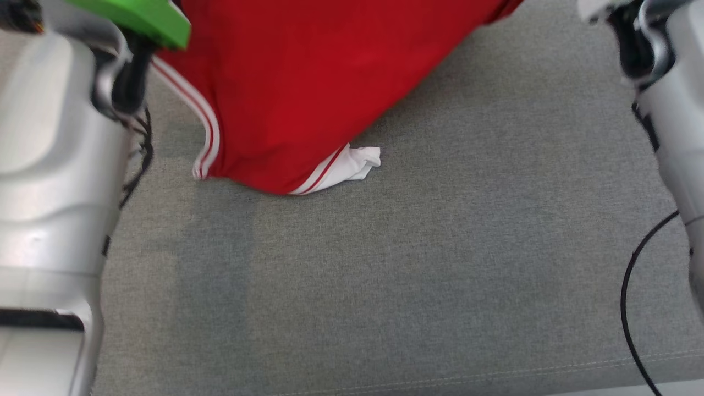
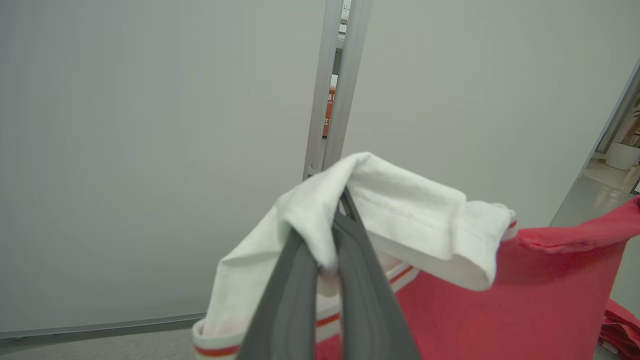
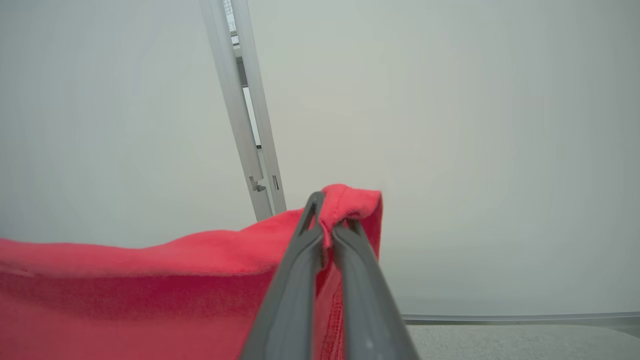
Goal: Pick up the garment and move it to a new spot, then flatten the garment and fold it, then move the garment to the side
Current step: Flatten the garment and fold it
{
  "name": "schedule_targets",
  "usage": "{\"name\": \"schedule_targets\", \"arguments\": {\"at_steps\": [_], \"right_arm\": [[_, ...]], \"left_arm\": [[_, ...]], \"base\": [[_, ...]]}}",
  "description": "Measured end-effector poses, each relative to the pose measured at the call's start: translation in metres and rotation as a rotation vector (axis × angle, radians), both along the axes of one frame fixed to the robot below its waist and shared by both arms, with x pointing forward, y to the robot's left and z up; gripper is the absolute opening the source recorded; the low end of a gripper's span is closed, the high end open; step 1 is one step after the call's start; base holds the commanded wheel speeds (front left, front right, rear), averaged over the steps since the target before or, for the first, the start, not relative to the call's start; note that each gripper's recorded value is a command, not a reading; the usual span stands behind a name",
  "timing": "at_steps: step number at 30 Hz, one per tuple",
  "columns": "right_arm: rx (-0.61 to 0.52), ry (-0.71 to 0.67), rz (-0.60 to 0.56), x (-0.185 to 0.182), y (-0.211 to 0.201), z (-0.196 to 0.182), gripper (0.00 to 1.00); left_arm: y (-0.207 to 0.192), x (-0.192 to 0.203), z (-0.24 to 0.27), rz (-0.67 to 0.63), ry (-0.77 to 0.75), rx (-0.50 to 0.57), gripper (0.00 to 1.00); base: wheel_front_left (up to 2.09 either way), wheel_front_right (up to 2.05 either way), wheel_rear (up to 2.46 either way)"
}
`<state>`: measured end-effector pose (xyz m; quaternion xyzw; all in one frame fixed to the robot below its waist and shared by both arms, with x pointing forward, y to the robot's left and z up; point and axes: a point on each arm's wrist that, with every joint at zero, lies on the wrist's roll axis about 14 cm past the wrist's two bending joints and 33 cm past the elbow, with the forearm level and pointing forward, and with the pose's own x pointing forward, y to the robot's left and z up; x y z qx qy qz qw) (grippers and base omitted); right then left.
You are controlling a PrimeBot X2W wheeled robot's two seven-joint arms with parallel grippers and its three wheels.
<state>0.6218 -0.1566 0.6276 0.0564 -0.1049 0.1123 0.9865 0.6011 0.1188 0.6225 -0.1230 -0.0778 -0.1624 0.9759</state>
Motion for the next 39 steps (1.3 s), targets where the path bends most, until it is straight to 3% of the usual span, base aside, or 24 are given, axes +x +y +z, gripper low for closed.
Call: {"name": "schedule_targets", "arguments": {"at_steps": [7, 17, 25, 30, 39], "right_arm": [[0.066, -0.068, -0.064, 0.058, -0.015, 0.068, 0.00], [0.065, -0.207, -0.085, 0.084, -0.012, 0.140, 0.00], [0.080, -0.148, -0.053, 0.102, 0.006, 0.104, 0.00], [0.147, -0.035, -0.041, 0.104, 0.007, 0.034, 0.00], [0.200, 0.124, -0.041, 0.050, -0.017, -0.060, 0.00]], "left_arm": [[0.014, 0.067, 0.090, 0.070, -0.133, -0.035, 0.00], [-0.012, 0.081, 0.192, 0.050, -0.338, -0.062, 0.00], [-0.009, 0.106, 0.144, 0.065, -0.257, -0.060, 0.00], [0.002, 0.117, 0.059, 0.094, -0.120, -0.066, 0.00], [-0.001, 0.061, -0.027, 0.046, -0.012, -0.121, 0.00]], "base": [[0.00, 0.00, 0.00], [0.00, 0.00, 0.00], [0.00, 0.00, 0.00], [0.00, 0.00, 0.00], [0.00, 0.00, 0.00]]}}
